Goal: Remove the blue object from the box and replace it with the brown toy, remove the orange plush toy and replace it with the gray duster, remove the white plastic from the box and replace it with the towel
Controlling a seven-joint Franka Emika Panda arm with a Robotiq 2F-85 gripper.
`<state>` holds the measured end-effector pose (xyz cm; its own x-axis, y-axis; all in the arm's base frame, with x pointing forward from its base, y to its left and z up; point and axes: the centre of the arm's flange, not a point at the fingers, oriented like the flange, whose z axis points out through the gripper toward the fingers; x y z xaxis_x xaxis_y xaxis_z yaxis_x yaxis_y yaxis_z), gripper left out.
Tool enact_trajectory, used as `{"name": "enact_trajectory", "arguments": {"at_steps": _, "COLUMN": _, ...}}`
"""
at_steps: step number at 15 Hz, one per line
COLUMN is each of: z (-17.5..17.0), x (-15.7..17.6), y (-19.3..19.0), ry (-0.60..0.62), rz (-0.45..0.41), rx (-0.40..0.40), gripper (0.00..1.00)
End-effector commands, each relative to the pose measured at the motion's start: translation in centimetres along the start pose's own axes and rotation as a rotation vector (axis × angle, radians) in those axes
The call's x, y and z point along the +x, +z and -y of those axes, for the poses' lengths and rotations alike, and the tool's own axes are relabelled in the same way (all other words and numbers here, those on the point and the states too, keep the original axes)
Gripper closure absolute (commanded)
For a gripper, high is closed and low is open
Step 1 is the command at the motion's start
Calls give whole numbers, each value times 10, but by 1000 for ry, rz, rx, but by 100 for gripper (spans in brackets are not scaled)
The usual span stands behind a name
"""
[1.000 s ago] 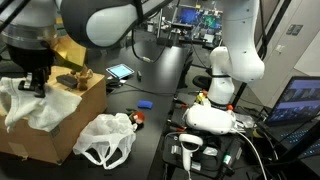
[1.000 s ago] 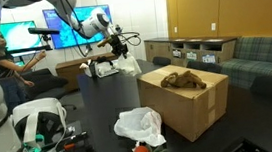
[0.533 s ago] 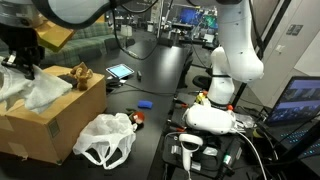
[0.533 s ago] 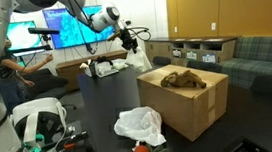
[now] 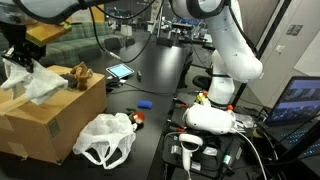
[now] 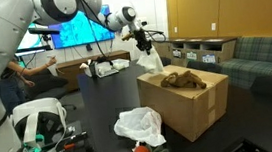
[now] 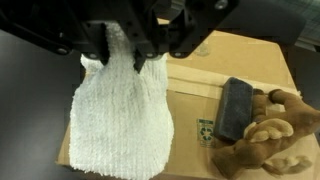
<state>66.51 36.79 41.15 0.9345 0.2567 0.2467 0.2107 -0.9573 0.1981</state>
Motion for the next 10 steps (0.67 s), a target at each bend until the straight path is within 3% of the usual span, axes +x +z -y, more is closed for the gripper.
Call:
{"name": "enact_trajectory", "arguments": {"at_steps": 1, "z": -41, "x": 45, "y": 10, "ry": 107, "rz": 12, "rx": 13, "gripper": 95}}
{"name": "enact_trajectory", "arguments": {"at_steps": 7, "z": -60, "x": 61, "y": 26, "ry": 214, "rz": 27, "rx": -10, "gripper": 95}}
{"name": "enact_trajectory", "arguments": {"at_steps": 8, "z": -66, "x": 60, "y": 30, "ry": 218, "rz": 35, "rx": -10, "gripper": 55}}
{"name": "enact_trajectory", "arguments": {"at_steps": 10, "z": -74, "x": 59, "y": 36, "ry": 221, "rz": 50, "rx": -14, "gripper": 47}}
